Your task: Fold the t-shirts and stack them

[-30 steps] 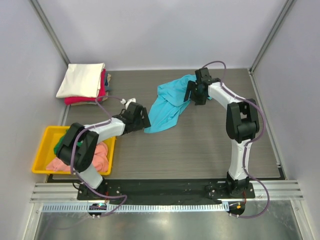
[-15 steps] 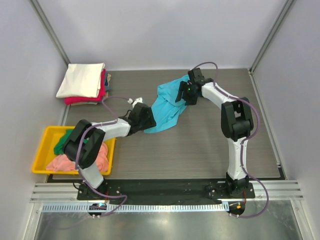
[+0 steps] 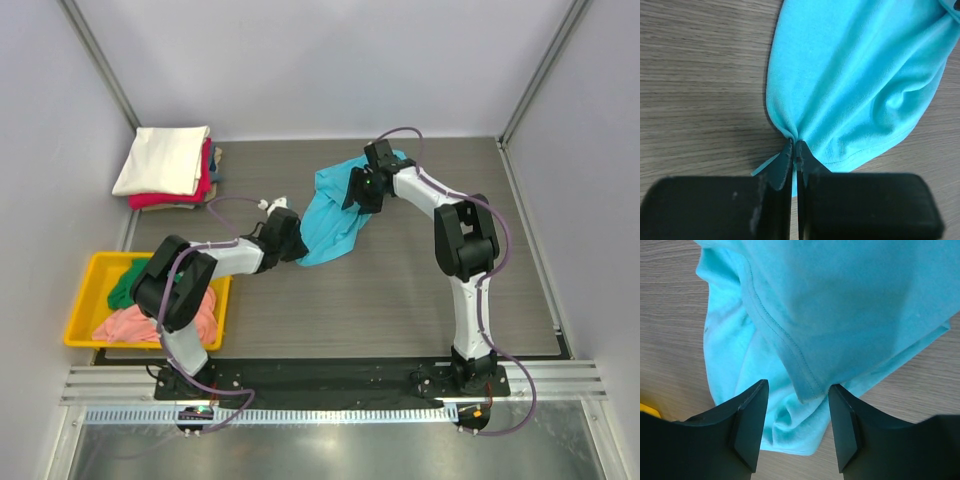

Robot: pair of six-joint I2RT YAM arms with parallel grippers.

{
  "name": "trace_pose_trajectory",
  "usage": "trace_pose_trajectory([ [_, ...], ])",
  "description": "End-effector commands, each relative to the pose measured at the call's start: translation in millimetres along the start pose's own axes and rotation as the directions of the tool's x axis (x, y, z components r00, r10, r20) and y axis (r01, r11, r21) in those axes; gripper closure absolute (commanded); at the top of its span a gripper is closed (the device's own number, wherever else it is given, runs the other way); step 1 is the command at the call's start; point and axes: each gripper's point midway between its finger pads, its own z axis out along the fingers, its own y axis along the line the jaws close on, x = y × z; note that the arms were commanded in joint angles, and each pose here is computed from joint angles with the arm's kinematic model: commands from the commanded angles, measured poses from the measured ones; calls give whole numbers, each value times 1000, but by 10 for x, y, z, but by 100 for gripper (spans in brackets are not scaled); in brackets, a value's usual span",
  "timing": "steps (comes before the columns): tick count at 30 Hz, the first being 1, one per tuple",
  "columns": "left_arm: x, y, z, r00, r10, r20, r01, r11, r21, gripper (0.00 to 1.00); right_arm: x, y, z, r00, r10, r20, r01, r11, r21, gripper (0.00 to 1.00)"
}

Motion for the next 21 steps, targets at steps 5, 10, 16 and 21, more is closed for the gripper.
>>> trace_pose_trajectory([
  [5,300,500,-55,997,31,-71,-44,982,-186,100,-229,269,-147,998,-10,62,14,998,-67,44],
  [10,318,534,-36,996,31,-78,-46,979,-200,100,-253,303,-161,998,-11,64,15,997,-73,46],
  [16,328,556,-13,996,41,-82,-57,977,-207,100,-260,330,-110,998,-9,58,14,997,-75,55],
  [21,319,579,-23,996,52,-77,-67,975,-214,100,-268,324,-46,999,-5,52,9,997,-73,83],
])
